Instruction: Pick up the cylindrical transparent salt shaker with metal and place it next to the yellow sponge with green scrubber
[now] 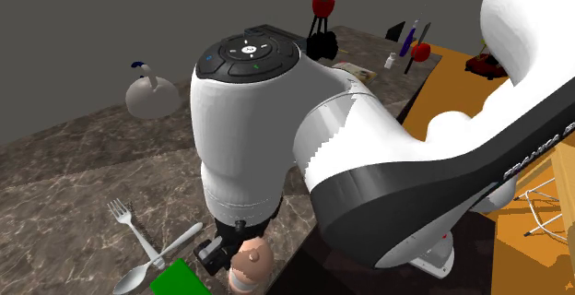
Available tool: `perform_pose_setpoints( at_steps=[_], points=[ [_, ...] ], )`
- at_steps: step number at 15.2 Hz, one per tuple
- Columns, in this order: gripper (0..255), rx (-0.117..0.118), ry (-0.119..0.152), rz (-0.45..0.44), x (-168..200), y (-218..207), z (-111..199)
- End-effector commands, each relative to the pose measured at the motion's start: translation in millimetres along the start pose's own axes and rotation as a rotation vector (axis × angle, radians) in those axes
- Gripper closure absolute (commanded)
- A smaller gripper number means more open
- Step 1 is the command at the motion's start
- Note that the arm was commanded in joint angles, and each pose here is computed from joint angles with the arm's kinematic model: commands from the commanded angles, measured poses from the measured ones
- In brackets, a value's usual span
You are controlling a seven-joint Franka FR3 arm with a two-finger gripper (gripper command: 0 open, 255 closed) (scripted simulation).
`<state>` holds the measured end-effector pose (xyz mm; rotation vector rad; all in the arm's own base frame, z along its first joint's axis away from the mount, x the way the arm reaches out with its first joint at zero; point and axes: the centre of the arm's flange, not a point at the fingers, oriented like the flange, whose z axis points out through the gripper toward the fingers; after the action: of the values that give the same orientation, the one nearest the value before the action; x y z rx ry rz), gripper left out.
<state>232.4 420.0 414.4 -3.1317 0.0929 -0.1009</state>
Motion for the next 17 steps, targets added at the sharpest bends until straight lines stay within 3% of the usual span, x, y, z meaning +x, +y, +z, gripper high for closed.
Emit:
perform_pose_setpoints(
  at_steps=[1, 8, 9, 14, 17],
  points=[
    [255, 0.001, 0.0, 0.0, -1.1, -1.5, 6.6],
    [255, 0.001, 0.0, 0.0, -1.1, -1.5, 6.6],
    [0, 0.001, 0.0, 0.0, -1.1, -1.5, 6.6],
    [0, 0.001, 0.0, 0.0, -1.1, -1.5, 6.6],
    [0, 0.001, 0.0, 0.0, -1.1, -1.5, -33.0]
  ],
)
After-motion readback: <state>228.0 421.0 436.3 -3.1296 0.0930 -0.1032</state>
